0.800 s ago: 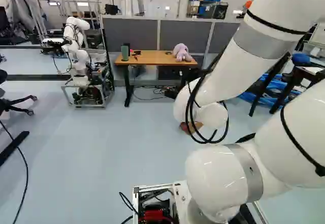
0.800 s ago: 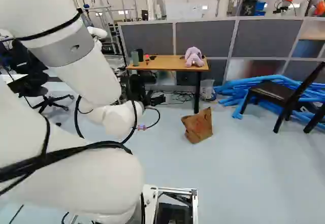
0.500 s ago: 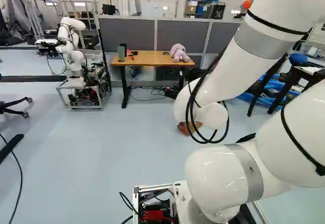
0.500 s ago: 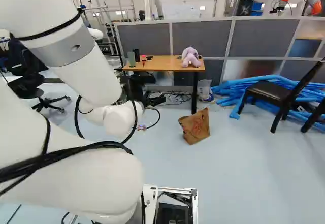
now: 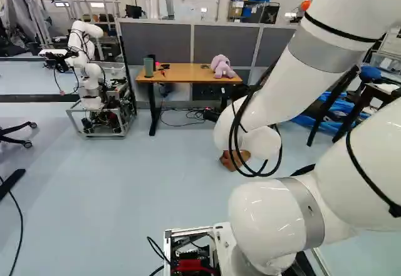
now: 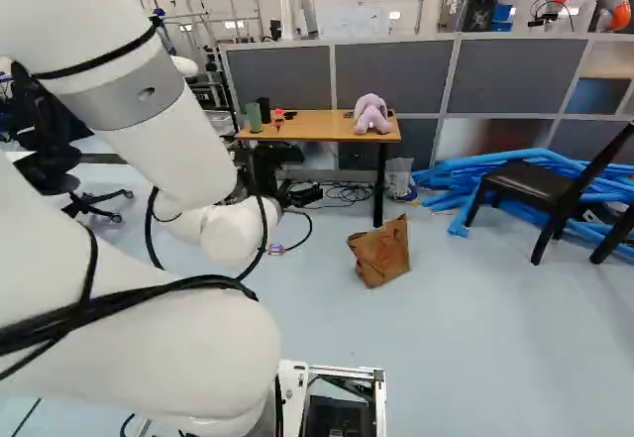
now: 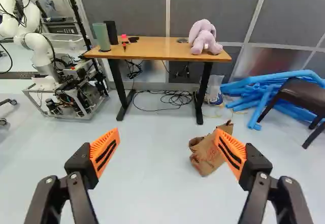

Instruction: Pick up the bag on the ground and place it on the table

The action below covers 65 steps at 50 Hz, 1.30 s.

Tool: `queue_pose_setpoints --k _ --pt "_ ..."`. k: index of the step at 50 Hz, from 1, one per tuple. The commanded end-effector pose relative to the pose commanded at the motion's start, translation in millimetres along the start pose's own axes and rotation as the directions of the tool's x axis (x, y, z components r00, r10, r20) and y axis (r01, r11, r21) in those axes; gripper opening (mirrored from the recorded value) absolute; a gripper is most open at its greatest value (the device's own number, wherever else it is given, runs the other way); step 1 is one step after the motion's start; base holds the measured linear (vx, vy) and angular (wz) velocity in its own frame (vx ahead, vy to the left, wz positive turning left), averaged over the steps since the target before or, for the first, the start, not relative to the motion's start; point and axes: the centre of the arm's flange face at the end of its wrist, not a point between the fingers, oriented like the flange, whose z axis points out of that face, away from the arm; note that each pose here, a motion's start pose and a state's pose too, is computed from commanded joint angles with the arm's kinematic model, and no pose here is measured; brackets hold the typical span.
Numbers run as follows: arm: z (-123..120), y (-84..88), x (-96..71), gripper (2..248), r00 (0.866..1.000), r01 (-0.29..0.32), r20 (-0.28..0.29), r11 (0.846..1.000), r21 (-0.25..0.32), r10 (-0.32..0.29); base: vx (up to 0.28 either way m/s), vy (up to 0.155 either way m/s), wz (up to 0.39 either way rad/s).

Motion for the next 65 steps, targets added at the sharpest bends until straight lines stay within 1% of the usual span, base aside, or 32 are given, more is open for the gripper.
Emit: queue_pose_setpoints --k 30,49,65 --pt "0.0 0.0 0.0 247 1.0 0.0 0.0 1.0 0.0 0.0 0.042 -0.021 -0.112" --pt "0.0 0.0 0.0 247 1.0 0.0 0.0 1.0 0.0 0.0 0.083 -0.043 -0.236" --pt "0.0 0.0 0.0 247 1.0 0.0 0.0 1.0 0.0 0.0 0.101 -0.016 -0.26"
